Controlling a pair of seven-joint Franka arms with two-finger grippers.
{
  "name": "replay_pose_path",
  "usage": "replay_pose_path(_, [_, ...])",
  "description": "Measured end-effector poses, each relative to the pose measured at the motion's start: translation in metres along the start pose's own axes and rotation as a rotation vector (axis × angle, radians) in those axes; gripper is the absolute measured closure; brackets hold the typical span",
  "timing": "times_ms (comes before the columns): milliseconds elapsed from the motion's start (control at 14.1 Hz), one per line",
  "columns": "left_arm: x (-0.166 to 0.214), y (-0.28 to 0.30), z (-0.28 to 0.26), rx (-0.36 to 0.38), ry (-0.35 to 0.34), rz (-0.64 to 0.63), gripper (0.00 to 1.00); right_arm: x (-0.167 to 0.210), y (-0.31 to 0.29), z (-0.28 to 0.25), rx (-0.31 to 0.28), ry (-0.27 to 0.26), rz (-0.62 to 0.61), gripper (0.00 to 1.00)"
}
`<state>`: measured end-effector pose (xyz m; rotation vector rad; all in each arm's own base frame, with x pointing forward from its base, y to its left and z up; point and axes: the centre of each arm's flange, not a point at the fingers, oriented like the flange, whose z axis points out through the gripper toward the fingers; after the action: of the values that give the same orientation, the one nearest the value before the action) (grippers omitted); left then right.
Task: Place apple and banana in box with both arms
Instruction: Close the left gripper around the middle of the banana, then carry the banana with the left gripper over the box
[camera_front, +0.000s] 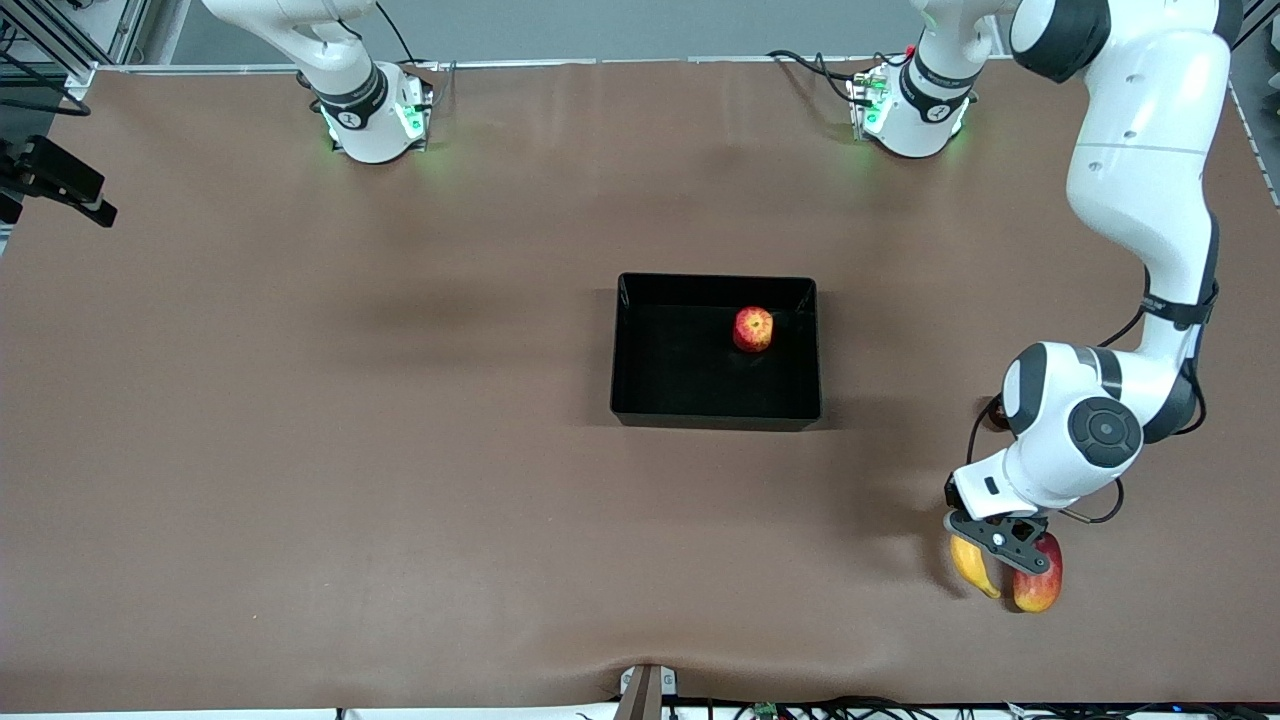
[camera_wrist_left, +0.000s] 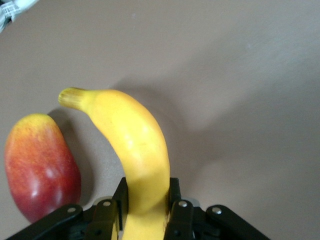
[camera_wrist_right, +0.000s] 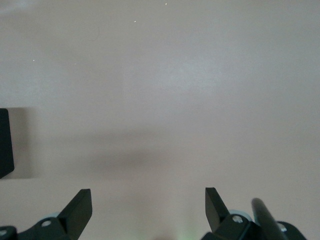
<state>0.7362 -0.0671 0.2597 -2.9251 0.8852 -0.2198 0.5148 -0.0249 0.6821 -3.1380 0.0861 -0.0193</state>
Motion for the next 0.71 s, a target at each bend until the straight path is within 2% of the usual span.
replay_pose_path(355, [0.037, 0.09, -0.1, -0.093, -0.054, -0.166, 0.65, 0.0, 0.0, 0.0, 0.0, -0.001, -0.001, 0.0])
replay_pose_path(709, [0.061, 0.247, -0.143, -0.106, -0.107, -0.404, 0.65, 0.0, 0.0, 0.0, 0.0, -0.001, -0.001, 0.0])
